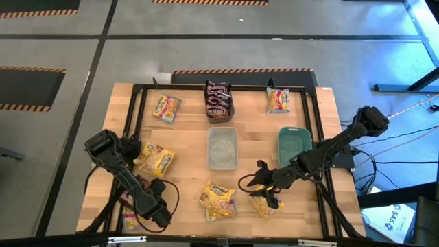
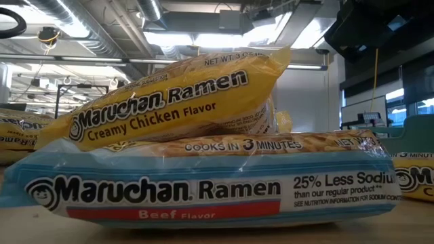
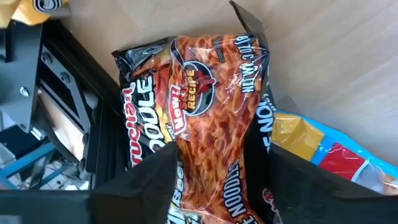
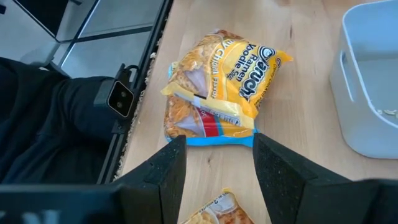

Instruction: Sort Maruchan noodles

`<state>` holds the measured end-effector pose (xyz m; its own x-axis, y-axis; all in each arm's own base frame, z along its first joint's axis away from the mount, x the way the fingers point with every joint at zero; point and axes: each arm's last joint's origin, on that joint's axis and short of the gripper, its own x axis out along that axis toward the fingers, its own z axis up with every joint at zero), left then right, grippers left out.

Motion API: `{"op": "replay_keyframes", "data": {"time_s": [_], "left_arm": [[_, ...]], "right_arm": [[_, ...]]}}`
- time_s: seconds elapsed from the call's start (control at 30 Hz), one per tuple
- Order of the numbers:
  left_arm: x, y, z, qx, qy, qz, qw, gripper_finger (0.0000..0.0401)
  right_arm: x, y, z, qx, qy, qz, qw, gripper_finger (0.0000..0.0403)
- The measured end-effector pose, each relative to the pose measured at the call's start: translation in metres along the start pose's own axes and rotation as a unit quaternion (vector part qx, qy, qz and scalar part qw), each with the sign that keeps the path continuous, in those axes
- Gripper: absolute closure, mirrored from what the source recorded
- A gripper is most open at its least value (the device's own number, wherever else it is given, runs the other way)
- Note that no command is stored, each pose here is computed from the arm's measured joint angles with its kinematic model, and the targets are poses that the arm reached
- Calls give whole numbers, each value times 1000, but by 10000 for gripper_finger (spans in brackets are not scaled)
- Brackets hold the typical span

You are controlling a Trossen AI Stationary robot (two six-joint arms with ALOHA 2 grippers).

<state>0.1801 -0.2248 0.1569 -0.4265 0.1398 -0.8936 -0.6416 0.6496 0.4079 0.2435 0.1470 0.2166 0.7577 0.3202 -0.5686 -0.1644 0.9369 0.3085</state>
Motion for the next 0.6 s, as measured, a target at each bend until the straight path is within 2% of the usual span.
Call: {"op": "replay_keyframes", "data": {"time_s": [0.2, 0.6], "left_arm": [[0, 0, 0, 13, 0, 1, 1000, 243], [-6, -2, -1, 45, -11, -2, 999, 251]], "right_arm": [[0, 0, 0, 0, 0, 0, 1000, 237], [0, 0, 0, 0, 1, 2, 1000, 237]]}}
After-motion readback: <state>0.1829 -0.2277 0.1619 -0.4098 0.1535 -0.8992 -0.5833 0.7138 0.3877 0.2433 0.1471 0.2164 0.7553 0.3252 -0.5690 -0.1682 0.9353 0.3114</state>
